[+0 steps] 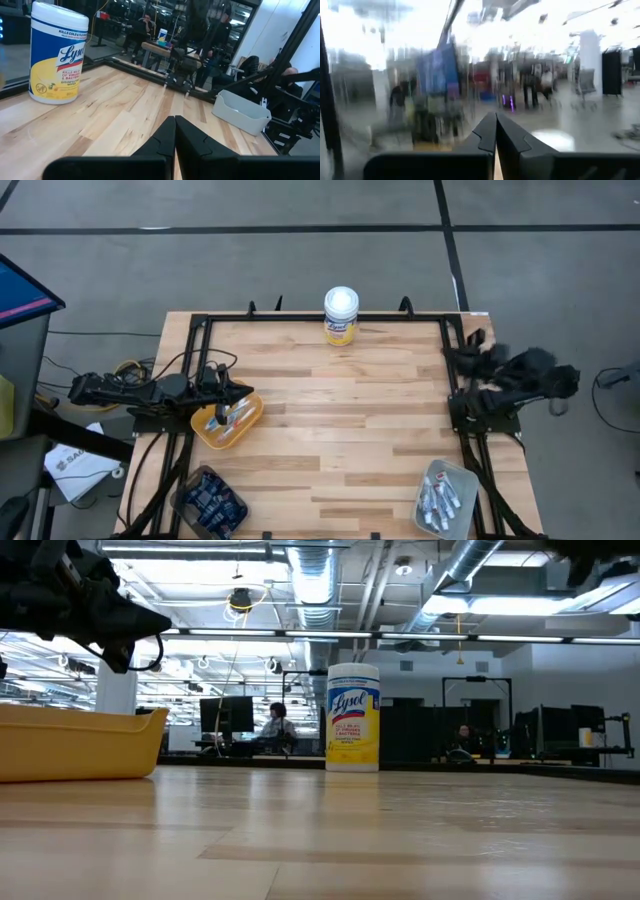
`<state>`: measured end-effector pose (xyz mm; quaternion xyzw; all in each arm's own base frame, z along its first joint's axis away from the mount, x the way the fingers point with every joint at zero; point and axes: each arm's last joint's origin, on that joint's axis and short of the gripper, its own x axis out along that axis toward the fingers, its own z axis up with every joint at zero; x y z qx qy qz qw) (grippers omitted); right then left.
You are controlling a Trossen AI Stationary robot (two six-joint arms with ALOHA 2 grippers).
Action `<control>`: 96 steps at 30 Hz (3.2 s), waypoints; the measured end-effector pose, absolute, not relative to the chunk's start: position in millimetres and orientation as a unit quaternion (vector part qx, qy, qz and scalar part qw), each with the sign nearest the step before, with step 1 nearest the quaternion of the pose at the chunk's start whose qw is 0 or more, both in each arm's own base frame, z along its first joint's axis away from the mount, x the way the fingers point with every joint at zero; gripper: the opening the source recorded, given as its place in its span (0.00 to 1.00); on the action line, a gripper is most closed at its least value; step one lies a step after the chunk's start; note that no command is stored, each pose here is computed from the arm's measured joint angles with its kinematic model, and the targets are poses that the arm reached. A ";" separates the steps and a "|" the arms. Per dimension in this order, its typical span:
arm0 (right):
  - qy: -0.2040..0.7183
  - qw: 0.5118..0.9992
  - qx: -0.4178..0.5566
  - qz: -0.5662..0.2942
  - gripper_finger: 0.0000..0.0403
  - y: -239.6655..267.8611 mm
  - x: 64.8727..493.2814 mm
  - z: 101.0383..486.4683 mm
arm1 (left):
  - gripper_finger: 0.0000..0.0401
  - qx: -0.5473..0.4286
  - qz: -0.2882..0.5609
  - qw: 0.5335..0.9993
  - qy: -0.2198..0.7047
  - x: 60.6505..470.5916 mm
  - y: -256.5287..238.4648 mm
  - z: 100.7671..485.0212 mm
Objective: Pick & Place Travel size toiletries
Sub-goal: Return to Home Position
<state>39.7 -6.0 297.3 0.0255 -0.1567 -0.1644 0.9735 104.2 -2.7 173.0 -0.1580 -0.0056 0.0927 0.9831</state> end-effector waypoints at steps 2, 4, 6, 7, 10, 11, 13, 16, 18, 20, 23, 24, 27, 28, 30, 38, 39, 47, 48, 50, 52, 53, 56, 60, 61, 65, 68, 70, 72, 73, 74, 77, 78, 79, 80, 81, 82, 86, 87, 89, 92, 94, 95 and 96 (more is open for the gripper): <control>-0.132 0.978 -0.011 -0.161 0.00 -4.0 46.4 287.3 | 0.00 -0.158 0.093 0.983 -0.007 104.5 -2.7 173.4; -0.156 0.979 -0.010 -0.133 0.00 -1.0 52.7 286.7 | 0.00 -0.158 0.093 0.983 -0.005 104.7 -2.7 172.9; -0.136 0.983 -0.021 -0.125 0.00 1.7 63.0 272.3 | 0.00 -0.158 0.093 0.983 -0.007 104.8 -2.7 173.3; -0.124 0.985 -0.027 -0.119 0.00 2.7 66.7 264.1 | 0.00 -0.158 0.093 0.983 -0.006 105.3 -2.8 173.2; -0.151 0.984 -0.008 -0.099 0.00 3.5 68.8 253.6 | 0.00 -0.158 0.092 0.983 -0.004 106.0 -2.9 172.6; -0.141 0.985 -0.006 -0.094 0.00 4.3 72.7 245.5 | 0.00 -0.158 0.093 0.983 -0.005 106.3 -2.9 173.2; -0.104 0.990 -0.015 -0.097 0.00 5.1 80.5 226.6 | 0.00 -0.157 0.093 0.983 -0.001 106.8 -3.0 172.6; -0.116 0.990 -0.013 -0.076 0.00 6.6 86.6 211.2 | 0.00 -0.156 0.094 0.983 0.002 107.5 -3.1 172.0; -0.102 0.992 -0.018 -0.078 0.00 6.5 91.7 194.8 | 0.00 -0.156 0.094 0.983 0.005 107.9 -3.1 171.5; -0.094 0.993 -0.017 -0.067 0.00 6.8 94.6 184.3 | 0.00 -0.155 0.095 0.983 0.008 108.2 -3.1 170.8; -0.038 0.997 0.002 -0.074 0.00 4.7 96.4 173.1 | 0.00 -0.155 0.095 0.983 0.009 108.6 -3.1 170.6; -0.029 0.997 0.008 -0.077 0.00 4.0 96.5 171.1 | 0.00 -0.155 0.096 0.983 0.010 108.6 -3.1 170.4; -0.029 0.998 0.008 -0.059 0.00 3.2 96.8 171.0 | 0.00 -0.155 0.096 0.983 0.010 108.8 -3.1 170.5; -0.023 0.998 0.001 -0.053 0.00 3.1 97.0 170.1 | 0.00 -0.155 0.096 0.983 0.009 108.8 -3.1 170.6; -0.021 0.999 -0.016 -0.046 0.00 2.6 97.2 169.8 | 0.00 -0.155 0.096 0.983 0.009 108.8 -3.1 170.7; -0.021 0.997 -0.019 -0.073 0.00 -1.8 97.2 169.7 | 0.00 -0.155 0.095 0.983 0.007 108.8 -3.1 171.0; -0.021 0.997 -0.019 -0.073 0.00 -1.8 97.2 169.7 | 0.00 -0.155 0.095 0.983 0.007 108.8 -3.1 171.0; -0.021 0.997 -0.020 -0.072 0.00 -1.5 97.2 169.6 | 0.00 -0.156 0.095 0.983 0.004 108.9 -3.1 171.7; -0.021 0.997 -0.020 -0.072 0.00 -1.5 97.2 169.6 | 0.00 -0.156 0.095 0.983 0.004 108.9 -3.1 171.7; -0.021 0.997 -0.020 -0.072 0.00 -1.5 97.2 169.6 | 0.00 -0.156 0.095 0.983 0.004 108.9 -3.1 171.7; -0.021 0.997 -0.020 -0.072 0.00 -1.5 97.2 169.6 | 0.00 -0.156 0.095 0.983 0.003 108.9 -3.1 171.8; -0.021 0.997 -0.020 -0.072 0.00 -1.5 97.2 169.6 | 0.00 -0.156 0.095 0.983 0.003 108.9 -3.1 171.8; -0.020 0.997 -0.020 -0.072 0.00 -1.5 97.2 169.4 | 0.00 -0.156 0.094 0.983 0.003 108.8 -3.1 171.9; -0.020 0.997 -0.020 -0.072 0.00 -1.5 97.2 169.4 | 0.00 -0.141 0.092 0.986 -0.013 106.3 -2.7 175.1; -0.020 0.997 -0.020 -0.072 0.00 -1.5 97.2 169.4 | 0.00 -0.127 0.093 0.987 -0.020 105.0 -2.3 176.5; -0.020 0.997 -0.020 -0.072 0.00 -1.6 97.2 169.4 | 0.00 -0.037 0.062 0.996 -0.049 99.2 -2.0 183.0; -0.020 0.997 -0.020 -0.072 0.00 -1.6 97.3 169.3 | 0.00 0.040 0.008 0.998 -0.057 94.7 -2.7 183.6; -0.020 0.997 -0.020 -0.073 0.00 -1.6 97.3 169.3 | 0.00 0.060 -0.019 0.998 -0.030 95.2 -2.4 177.9; -0.020 0.997 -0.020 -0.073 0.00 -1.6 97.3 169.3 | 0.00 0.055 -0.029 0.998 0.000 95.5 -1.2 171.5; -0.020 0.997 -0.020 -0.073 0.00 -1.6 97.3 169.3 | 0.00 0.050 -0.023 0.998 0.001 95.6 -0.4 171.1; -0.020 0.997 -0.020 -0.073 0.00 -1.6 97.2 169.3 | 0.00 0.048 -0.015 0.999 0.002 95.6 0.7 171.0; -0.020 0.997 -0.020 -0.073 0.00 -1.6 97.3 169.1 | 0.00 0.051 -0.001 0.999 0.003 95.6 3.1 170.8; -0.020 0.997 -0.020 -0.073 0.00 -1.6 97.3 169.1 | 0.00 0.049 0.003 0.999 0.003 95.5 3.7 170.7; -0.020 0.997 -0.020 -0.073 0.00 -1.6 97.3 169.1 | 0.00 0.047 0.006 0.999 0.004 95.5 4.1 170.7; -0.020 0.997 -0.020 -0.073 0.00 -1.6 97.3 169.2 | 0.00 0.046 0.007 0.999 0.004 95.5 4.2 170.7; -0.020 0.997 -0.020 -0.073 0.00 -1.6 97.3 169.1 | 0.00 0.046 0.007 0.999 0.004 95.5 4.3 170.7; -0.020 0.997 -0.020 -0.073 0.00 -1.6 97.3 169.1 | 0.00 0.046 0.007 0.999 0.005 95.7 4.3 170.4; -0.020 0.997 -0.020 -0.073 0.00 -1.6 97.3 169.2 | 0.00 0.046 0.006 0.999 0.011 96.8 4.3 169.3; -0.020 0.997 -0.020 -0.073 0.00 -1.6 97.3 169.1 | 0.00 0.046 0.006 0.999 0.013 97.1 4.3 169.1; -0.020 0.997 -0.020 -0.073 0.00 -1.6 97.3 169.1 | 0.00 0.046 0.006 0.999 0.017 97.8 4.4 168.4; -0.020 0.997 -0.020 -0.073 0.00 -1.6 97.3 169.1 | 0.00 0.045 0.005 0.999 0.025 99.0 4.4 167.0; -0.020 0.997 -0.020 -0.073 0.00 -1.6 97.3 169.2 | 0.00 0.045 0.005 0.999 0.031 99.8 4.5 166.0; -0.020 0.997 -0.020 -0.073 0.00 -1.6 97.3 169.1 | 0.00 0.044 0.005 0.998 0.034 100.2 4.5 165.6; -0.020 0.997 -0.020 -0.073 0.00 -1.6 97.3 169.2 | 0.00 0.044 0.005 0.998 0.036 100.5 4.5 165.2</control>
